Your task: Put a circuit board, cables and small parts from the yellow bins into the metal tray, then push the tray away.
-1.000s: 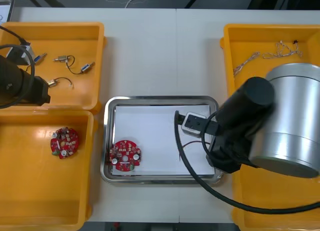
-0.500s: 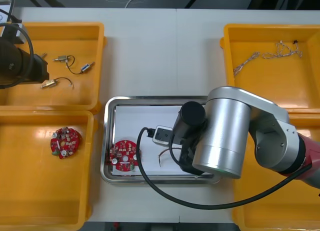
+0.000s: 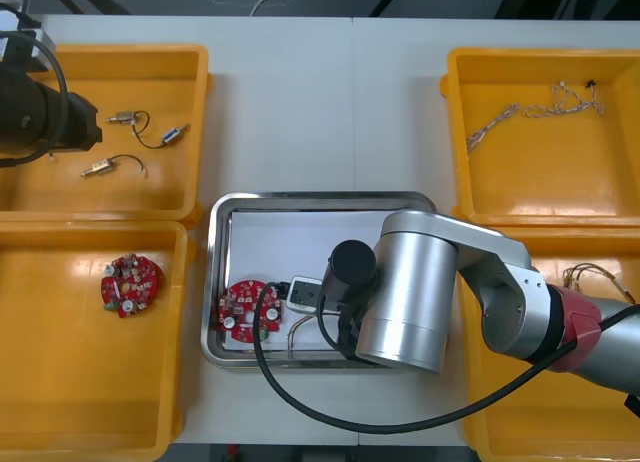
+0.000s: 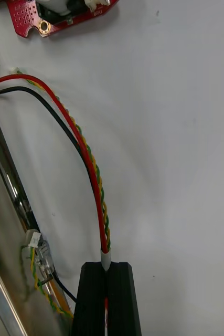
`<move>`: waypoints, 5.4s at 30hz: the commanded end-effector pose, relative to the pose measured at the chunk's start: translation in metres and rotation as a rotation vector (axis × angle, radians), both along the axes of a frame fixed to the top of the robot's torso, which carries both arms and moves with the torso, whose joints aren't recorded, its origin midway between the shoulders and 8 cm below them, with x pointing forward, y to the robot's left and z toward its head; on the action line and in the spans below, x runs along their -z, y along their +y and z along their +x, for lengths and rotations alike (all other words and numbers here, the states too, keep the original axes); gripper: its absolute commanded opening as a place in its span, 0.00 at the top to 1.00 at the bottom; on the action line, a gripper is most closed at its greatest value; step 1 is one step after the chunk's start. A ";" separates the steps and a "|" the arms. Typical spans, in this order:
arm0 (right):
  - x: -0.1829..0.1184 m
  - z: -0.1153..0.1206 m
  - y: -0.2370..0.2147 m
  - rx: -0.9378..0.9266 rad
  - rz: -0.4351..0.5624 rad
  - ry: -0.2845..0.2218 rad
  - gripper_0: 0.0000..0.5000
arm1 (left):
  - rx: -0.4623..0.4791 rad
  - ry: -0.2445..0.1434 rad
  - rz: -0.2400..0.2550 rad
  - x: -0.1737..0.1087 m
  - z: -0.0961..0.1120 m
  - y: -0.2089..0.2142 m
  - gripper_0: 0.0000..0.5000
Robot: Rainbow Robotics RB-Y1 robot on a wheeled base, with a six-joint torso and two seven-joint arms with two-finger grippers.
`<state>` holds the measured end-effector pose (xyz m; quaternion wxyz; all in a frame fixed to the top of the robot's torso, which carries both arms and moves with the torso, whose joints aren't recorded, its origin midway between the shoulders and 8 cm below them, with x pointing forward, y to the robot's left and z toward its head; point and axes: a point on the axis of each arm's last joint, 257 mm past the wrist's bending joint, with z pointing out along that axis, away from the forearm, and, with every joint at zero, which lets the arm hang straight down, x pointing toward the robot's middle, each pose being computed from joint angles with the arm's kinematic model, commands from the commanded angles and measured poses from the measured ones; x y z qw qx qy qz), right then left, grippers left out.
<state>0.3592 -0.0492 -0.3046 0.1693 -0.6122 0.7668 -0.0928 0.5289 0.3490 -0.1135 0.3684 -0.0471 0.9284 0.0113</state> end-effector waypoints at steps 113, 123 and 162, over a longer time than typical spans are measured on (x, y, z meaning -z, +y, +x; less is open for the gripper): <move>-0.211 0.059 -0.279 1.589 0.718 -0.073 0.00 | 0.865 0.158 0.673 0.107 0.057 0.033 0.00; -0.226 0.091 -0.278 1.504 0.706 -0.083 0.00 | 0.880 0.178 0.622 0.082 0.049 0.037 0.00; -0.224 0.273 -0.247 1.362 0.957 -0.389 0.00 | 0.828 0.142 0.668 0.092 0.064 0.034 0.06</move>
